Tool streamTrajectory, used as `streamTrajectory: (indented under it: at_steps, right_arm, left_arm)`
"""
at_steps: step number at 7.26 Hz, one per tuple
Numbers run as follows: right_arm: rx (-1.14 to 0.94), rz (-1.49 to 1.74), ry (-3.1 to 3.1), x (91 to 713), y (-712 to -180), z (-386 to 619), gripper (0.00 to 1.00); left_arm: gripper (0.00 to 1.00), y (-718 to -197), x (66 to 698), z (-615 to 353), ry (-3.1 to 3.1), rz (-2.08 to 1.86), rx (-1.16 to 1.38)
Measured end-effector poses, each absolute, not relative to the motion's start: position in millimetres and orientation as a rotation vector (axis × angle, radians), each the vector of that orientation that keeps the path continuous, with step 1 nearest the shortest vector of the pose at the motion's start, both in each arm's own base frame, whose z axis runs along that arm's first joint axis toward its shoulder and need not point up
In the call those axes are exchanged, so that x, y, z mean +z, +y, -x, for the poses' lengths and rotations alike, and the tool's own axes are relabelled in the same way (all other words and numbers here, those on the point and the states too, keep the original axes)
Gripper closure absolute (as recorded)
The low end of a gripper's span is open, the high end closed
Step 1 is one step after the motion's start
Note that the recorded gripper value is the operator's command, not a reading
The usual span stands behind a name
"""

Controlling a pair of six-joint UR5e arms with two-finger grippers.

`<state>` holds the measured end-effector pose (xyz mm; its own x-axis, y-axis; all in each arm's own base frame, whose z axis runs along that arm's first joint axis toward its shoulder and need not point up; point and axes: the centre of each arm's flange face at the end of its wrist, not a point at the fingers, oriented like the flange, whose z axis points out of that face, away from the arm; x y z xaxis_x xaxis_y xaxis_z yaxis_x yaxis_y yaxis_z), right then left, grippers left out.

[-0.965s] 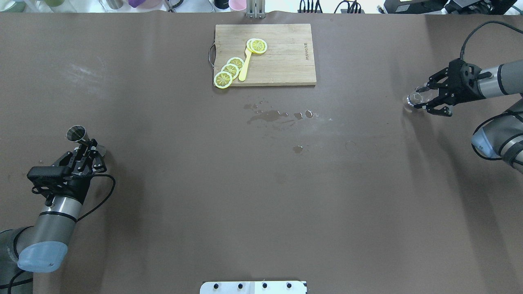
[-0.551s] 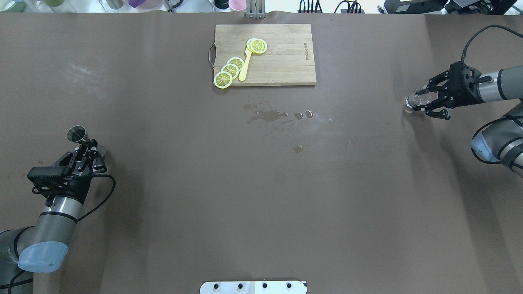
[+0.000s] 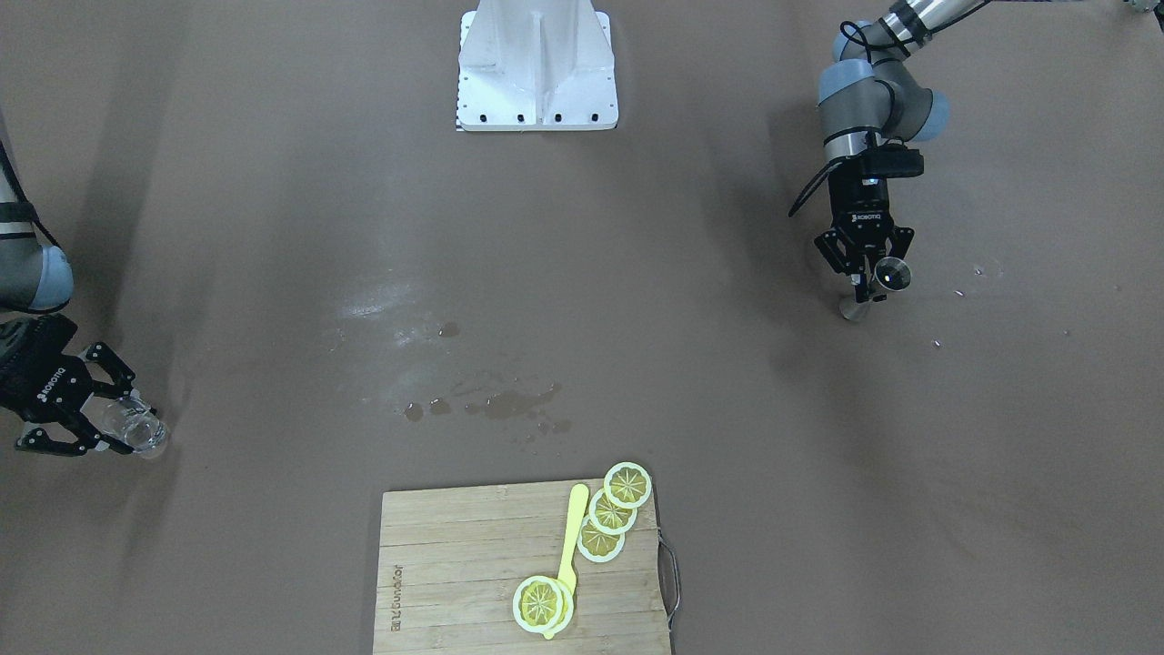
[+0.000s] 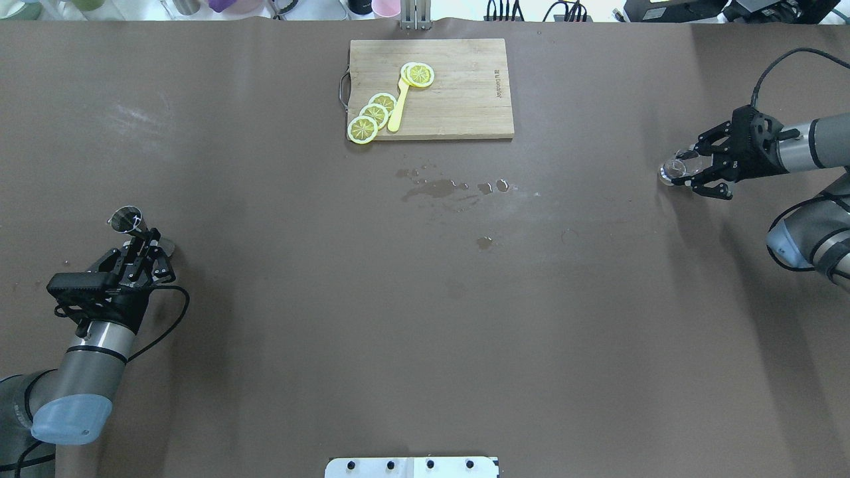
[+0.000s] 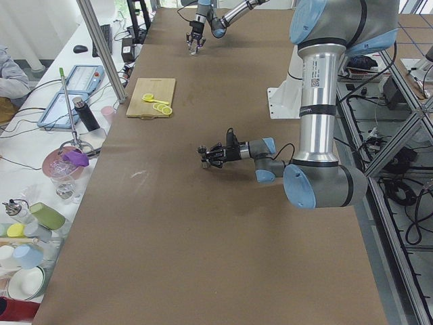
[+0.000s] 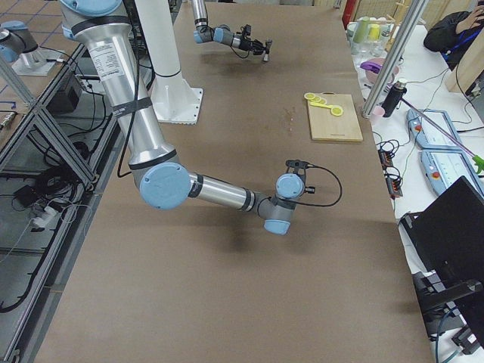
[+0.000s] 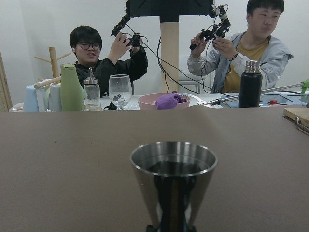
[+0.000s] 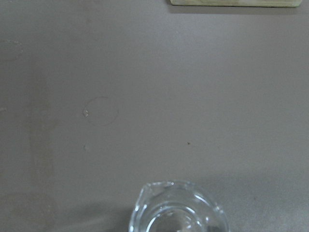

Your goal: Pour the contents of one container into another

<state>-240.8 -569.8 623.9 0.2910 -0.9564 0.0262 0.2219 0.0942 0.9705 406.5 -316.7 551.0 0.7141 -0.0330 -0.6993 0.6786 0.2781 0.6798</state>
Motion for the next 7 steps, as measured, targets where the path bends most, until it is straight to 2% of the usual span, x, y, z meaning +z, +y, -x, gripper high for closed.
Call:
streamTrajectory:
  at_steps: [1,2,3,4,7]
  right_arm:
    - [-1.04,-1.107,-0.871,623.9,-568.5,242.7,0.78]
    - [-1.027,-1.099,-0.883,623.3,-567.7,244.4,0.51]
    - [-1.021,-1.096,-0.889,622.3,-567.5,245.8,0.21]
    - [-1.02,-1.095,-0.893,622.0,-567.1,246.8,0.0]
    - [-1.023,-1.095,-0.897,620.8,-566.5,249.5,0.0]
  left_arm:
    - [0.5,-314.6,550.9,-410.3,0.65,-1.212,-0.541]
    - [0.37,-311.4,551.0,-414.9,0.662,-1.213,-0.564]
    - [0.02,-309.8,551.1,-417.3,0.663,-1.213,-0.572]
    - [0.01,-309.1,550.6,-418.1,0.662,-1.212,-0.574]
    - [0.01,-306.6,539.5,-413.1,0.677,-1.213,-0.58]
